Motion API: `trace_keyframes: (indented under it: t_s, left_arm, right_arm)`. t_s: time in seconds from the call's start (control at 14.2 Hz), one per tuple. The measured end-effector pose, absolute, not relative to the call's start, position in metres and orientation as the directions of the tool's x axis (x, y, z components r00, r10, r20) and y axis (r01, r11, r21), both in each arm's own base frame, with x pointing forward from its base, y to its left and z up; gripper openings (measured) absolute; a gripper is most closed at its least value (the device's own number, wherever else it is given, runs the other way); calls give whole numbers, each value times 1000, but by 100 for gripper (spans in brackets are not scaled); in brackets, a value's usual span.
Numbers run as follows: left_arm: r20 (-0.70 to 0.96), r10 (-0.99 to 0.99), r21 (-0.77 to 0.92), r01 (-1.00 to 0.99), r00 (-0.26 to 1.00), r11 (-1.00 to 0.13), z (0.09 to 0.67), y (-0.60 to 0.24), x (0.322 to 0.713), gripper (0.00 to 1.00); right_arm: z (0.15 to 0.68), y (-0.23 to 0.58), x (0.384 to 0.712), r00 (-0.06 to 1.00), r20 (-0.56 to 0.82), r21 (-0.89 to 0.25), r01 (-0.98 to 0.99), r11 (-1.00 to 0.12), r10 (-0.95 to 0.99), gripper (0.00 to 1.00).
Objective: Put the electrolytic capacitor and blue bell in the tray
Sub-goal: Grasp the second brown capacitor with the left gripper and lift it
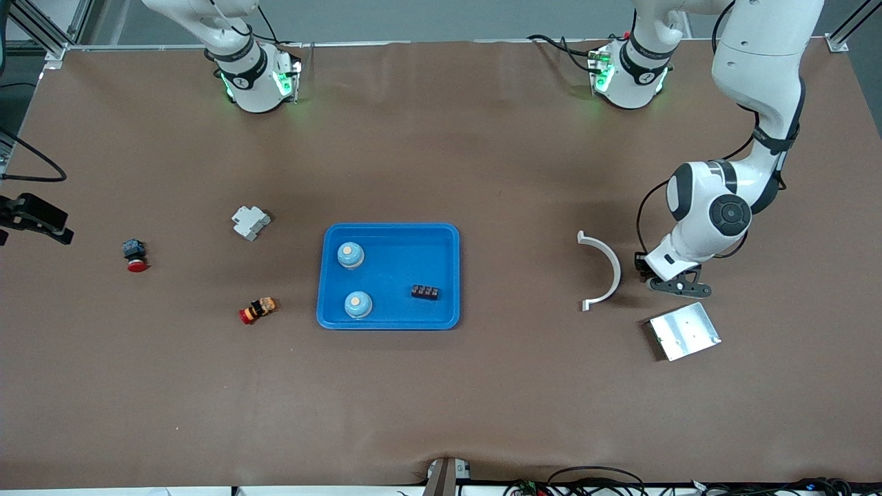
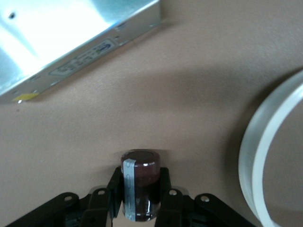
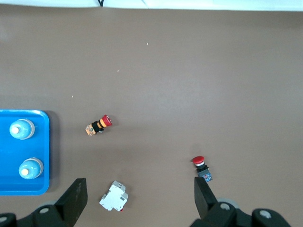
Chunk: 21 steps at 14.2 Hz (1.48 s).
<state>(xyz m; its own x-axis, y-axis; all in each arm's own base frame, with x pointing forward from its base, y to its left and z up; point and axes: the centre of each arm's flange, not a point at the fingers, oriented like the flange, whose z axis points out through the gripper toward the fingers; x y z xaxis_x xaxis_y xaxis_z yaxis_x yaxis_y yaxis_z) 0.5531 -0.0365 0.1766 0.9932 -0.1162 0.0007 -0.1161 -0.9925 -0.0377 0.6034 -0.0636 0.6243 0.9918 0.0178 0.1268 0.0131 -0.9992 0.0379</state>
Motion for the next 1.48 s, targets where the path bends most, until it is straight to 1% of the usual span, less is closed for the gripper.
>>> trace_keyframes:
  t_s: [0.28,0.42,0.7,0.92,1.2,1.34,1.48]
  left_arm:
    - [26,136,-30,137,990,-990,184,-43,558,34]
    - [40,268,-18,269,962,-963,194,-47,563,34]
    - [-12,450,-13,450,893,-893,236,-69,581,34]
    - [-32,613,3,613,789,-790,292,-106,601,34]
    - [-66,794,15,797,604,-604,361,-179,616,34]
    - [-72,845,28,848,529,-529,377,-219,614,34]
    - [-77,888,26,891,453,-452,376,-255,610,34]
  right_arm:
    - [651,-67,590,984,175,41,6,-999,13,100]
    - [651,-71,587,987,162,37,-2,-999,4,100]
    - [647,-72,581,994,105,29,-3,-1000,0,100]
    - [657,-69,577,996,95,27,1,-1000,4,100]
    - [659,-68,576,995,95,28,2,-1000,5,100]
    - [659,-68,576,995,95,28,2,-1000,5,100]
    - [659,-68,576,995,95,28,3,-1000,6,100]
